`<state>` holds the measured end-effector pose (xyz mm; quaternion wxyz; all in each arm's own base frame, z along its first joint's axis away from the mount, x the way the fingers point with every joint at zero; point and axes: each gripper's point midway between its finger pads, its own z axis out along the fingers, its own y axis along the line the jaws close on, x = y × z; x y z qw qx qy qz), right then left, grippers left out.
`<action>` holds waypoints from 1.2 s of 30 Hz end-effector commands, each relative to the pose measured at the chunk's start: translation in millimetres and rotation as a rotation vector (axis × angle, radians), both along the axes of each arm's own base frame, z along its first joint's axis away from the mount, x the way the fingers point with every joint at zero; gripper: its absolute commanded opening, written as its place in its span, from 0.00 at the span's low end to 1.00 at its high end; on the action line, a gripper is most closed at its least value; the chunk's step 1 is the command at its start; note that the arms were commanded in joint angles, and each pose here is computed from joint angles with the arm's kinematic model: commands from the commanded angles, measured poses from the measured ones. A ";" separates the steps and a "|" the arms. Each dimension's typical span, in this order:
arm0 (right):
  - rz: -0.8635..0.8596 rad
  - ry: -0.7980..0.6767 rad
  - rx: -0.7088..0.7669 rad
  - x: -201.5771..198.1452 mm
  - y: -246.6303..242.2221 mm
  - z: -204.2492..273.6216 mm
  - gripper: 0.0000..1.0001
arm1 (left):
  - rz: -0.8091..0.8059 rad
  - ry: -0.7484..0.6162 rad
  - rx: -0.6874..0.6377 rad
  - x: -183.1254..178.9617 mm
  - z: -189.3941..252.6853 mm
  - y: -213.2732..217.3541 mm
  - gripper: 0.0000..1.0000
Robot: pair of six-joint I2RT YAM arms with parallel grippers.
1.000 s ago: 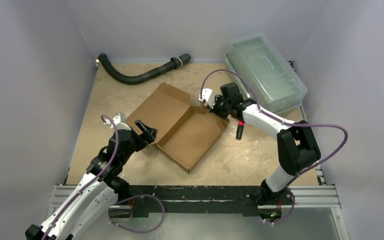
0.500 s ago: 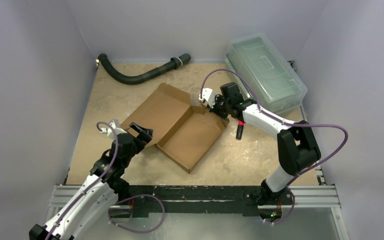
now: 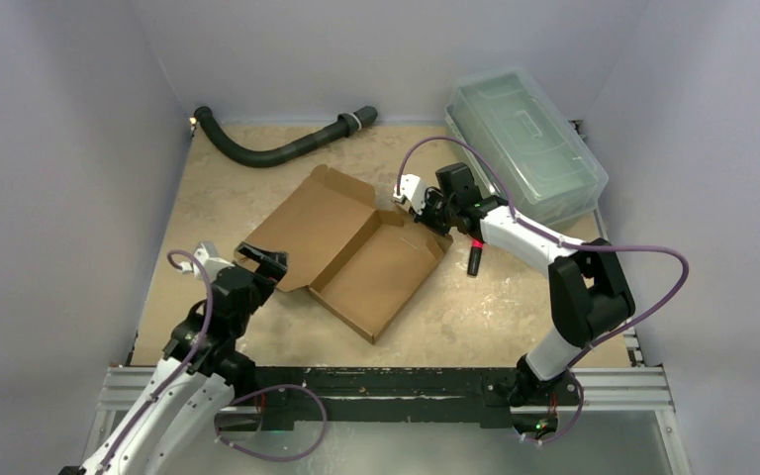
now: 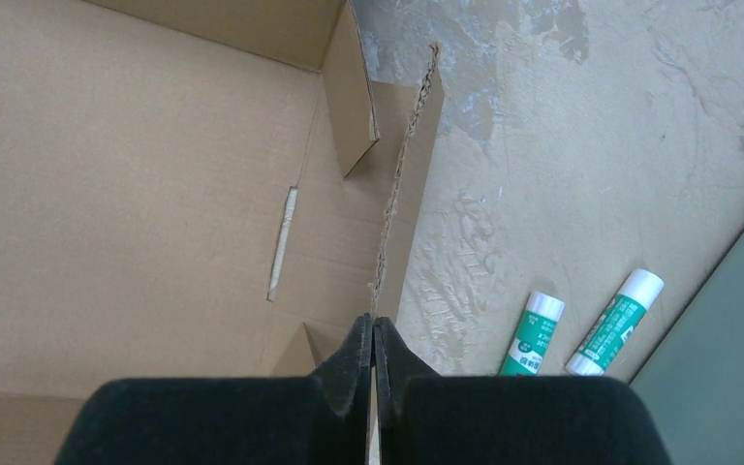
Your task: Fold the paper box
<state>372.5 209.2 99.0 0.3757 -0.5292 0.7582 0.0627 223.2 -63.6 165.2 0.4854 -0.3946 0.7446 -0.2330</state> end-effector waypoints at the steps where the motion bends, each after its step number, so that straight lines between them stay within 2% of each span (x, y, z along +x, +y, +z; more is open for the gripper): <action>1: 0.001 -0.049 0.050 5.8 5.3 22.9 0.00 | 0.046 0.085 -0.034 0.4 -44.6 -0.1 0.99; 7: 0.005 -0.045 0.048 5.6 5.6 21.0 0.00 | 0.080 0.108 -0.037 12.9 -64.3 -1.3 0.97; 13: 0.009 -0.045 0.052 5.0 6.6 22.6 0.00 | 0.074 0.128 -0.113 33.2 -85.9 -0.4 0.88; 18: 0.011 -0.044 0.053 4.5 7.4 22.3 0.00 | 0.071 0.117 -0.175 45.9 -86.0 9.0 0.70; 22: 0.014 -0.042 0.054 4.3 7.9 22.2 0.00 | 0.084 0.122 -0.197 49.4 -89.4 13.7 0.61; 23: 0.013 -0.042 0.054 4.3 7.8 22.3 0.00 | 0.081 0.119 -0.205 50.0 -89.8 13.7 0.56; 25: 0.014 -0.040 0.056 4.2 7.7 21.8 0.00 | 0.080 0.100 -0.221 52.3 -87.7 13.3 0.41; 29: 0.018 -0.039 0.063 3.4 9.1 23.7 0.00 | 0.070 0.094 -0.211 53.8 -85.7 13.1 0.02; 30: 0.019 -0.040 0.065 3.3 9.4 24.3 0.00 | 0.069 0.095 -0.204 54.3 -84.9 13.7 0.00; 36: 0.030 -0.057 0.085 1.6 11.3 34.5 0.00 | 0.052 0.105 -0.145 59.7 -70.9 16.2 0.00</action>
